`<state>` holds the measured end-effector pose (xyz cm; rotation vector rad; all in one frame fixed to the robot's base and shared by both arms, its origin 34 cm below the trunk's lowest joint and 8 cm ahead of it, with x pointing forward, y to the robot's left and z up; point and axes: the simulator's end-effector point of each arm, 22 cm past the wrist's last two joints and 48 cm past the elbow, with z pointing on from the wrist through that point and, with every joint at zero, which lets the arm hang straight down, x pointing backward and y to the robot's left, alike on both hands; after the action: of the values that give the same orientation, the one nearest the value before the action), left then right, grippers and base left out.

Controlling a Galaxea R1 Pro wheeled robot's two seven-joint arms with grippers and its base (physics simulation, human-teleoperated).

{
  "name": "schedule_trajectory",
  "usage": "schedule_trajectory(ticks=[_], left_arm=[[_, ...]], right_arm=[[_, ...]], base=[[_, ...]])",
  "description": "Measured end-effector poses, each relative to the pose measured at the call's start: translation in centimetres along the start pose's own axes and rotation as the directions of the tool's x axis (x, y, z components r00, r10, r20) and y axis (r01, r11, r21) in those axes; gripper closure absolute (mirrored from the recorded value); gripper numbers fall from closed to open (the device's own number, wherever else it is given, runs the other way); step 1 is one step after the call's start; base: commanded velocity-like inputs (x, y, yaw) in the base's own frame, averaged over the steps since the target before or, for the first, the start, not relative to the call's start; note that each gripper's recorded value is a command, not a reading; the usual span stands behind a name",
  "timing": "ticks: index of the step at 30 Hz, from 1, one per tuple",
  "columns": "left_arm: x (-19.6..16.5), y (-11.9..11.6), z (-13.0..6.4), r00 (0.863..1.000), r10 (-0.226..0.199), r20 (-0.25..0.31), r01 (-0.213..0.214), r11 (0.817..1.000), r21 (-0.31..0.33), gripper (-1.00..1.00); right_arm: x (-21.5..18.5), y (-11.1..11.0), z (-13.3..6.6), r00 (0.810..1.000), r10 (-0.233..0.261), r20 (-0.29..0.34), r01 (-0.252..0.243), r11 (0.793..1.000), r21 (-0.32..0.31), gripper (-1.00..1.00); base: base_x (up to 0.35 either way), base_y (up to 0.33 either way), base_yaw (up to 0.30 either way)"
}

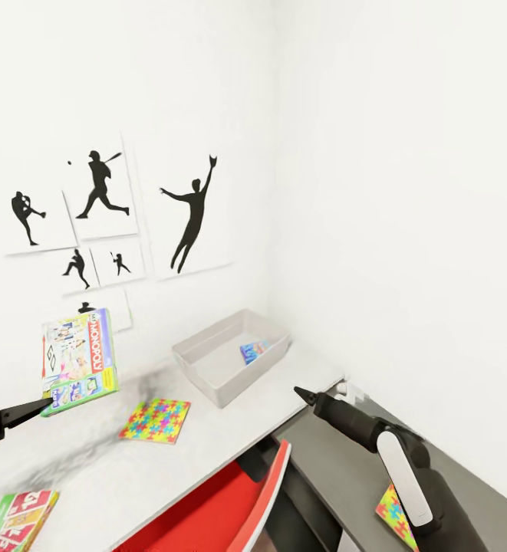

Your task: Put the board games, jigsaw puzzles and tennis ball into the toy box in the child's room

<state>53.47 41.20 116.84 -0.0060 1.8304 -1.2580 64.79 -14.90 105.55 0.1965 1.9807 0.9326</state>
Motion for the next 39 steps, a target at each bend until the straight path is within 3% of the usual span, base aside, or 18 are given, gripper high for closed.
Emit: schedule_trajectory(ticks=[18,39], left_arm=[[0.01,-0.03,0.00,1.000,0.000,0.000,0.000,1.000,0.001,1.00],[-0.02,-0.06,0.02,1.000,0.000,0.001,0.000,1.000,0.002,1.00]], right_arm=[[-0.10,-0.05,-0.06,1.000,0.000,0.004,0.000,1.000,0.001,-1.00],[-0.36,-0.03,-0.24,1.000,0.010,0.014,-0.009,1.000,-0.009,-1.00]], base=[[0.052,0.047,0.277],[0.154,0.000,0.021]])
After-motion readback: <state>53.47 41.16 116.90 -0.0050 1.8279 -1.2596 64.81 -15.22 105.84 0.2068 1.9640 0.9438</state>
